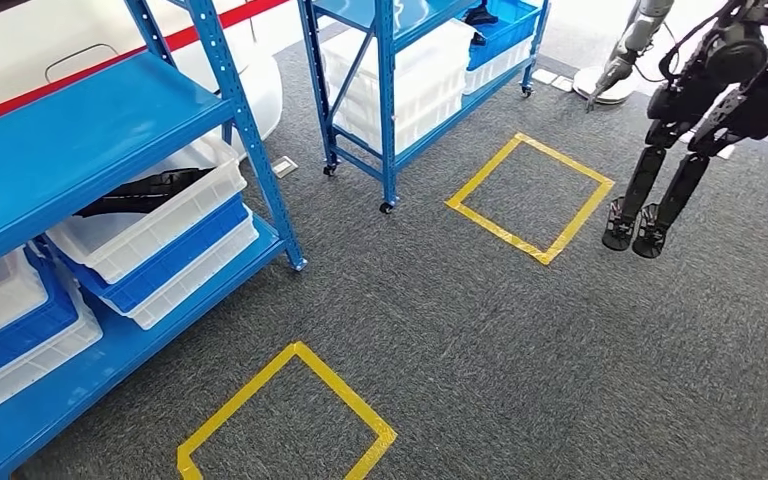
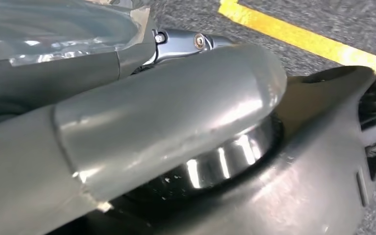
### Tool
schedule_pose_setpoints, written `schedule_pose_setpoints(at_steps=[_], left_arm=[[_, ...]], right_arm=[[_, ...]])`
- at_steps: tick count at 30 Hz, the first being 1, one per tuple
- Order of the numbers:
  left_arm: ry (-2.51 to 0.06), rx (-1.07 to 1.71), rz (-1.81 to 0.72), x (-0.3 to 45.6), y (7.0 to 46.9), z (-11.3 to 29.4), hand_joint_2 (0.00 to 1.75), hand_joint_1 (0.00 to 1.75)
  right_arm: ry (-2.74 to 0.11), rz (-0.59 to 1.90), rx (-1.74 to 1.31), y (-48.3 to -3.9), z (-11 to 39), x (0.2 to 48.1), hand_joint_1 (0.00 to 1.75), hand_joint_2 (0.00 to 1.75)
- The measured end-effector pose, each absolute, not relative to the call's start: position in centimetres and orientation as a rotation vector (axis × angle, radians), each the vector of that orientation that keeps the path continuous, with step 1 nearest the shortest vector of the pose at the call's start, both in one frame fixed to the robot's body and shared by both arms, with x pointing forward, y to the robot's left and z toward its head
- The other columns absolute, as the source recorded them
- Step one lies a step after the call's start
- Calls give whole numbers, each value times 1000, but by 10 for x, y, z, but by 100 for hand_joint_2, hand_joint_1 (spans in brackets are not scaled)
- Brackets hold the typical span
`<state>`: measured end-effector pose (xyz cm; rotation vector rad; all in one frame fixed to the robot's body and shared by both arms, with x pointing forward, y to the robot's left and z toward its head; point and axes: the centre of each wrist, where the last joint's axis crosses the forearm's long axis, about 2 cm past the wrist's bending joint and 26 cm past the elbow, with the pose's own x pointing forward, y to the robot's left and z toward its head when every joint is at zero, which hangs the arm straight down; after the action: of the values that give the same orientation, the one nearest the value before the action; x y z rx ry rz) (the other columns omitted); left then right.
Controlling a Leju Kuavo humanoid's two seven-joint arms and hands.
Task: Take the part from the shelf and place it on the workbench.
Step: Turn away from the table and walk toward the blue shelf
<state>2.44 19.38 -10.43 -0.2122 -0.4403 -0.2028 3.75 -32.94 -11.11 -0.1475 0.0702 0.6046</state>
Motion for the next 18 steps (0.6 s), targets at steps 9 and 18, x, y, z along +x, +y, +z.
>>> schedule_pose_setpoints(at_steps=[9,18], left_arm=[[-433,-230,-210,26,192,-104,0,0],[-425,-218,-225,34,188,-102,0,0]], right_arm=[[54,602,-147,-328,-111,43,0,0],[74,590,-154,-332,-111,40,0,0]])
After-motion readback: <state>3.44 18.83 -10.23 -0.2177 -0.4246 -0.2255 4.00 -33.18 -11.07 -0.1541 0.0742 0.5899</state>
